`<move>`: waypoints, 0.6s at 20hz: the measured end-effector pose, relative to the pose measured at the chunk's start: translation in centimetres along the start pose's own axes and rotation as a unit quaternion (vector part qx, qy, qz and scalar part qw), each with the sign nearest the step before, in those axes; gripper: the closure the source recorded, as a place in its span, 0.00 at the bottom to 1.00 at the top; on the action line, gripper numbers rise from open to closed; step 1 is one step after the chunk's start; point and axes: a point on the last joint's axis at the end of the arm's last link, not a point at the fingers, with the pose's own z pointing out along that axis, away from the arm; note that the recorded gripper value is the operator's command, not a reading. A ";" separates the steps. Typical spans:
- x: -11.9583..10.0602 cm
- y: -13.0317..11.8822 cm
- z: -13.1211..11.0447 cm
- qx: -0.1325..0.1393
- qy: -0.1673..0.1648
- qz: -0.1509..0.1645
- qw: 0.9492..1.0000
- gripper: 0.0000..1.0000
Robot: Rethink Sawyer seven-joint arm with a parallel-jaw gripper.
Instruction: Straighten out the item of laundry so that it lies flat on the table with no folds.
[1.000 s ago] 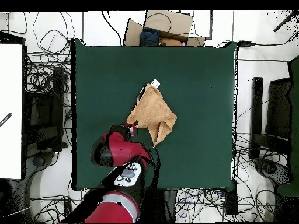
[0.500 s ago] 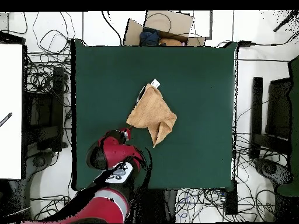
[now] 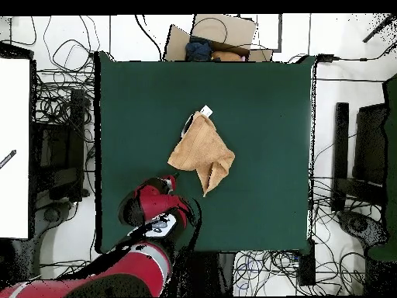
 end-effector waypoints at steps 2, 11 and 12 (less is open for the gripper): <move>0.0 0.0 0.0 0.001 -0.002 -0.001 1.000 0.00; 0.3 1.2 -0.1 0.046 -0.026 -0.066 0.996 0.00; 0.4 1.4 -0.1 0.053 -0.030 -0.076 0.995 0.00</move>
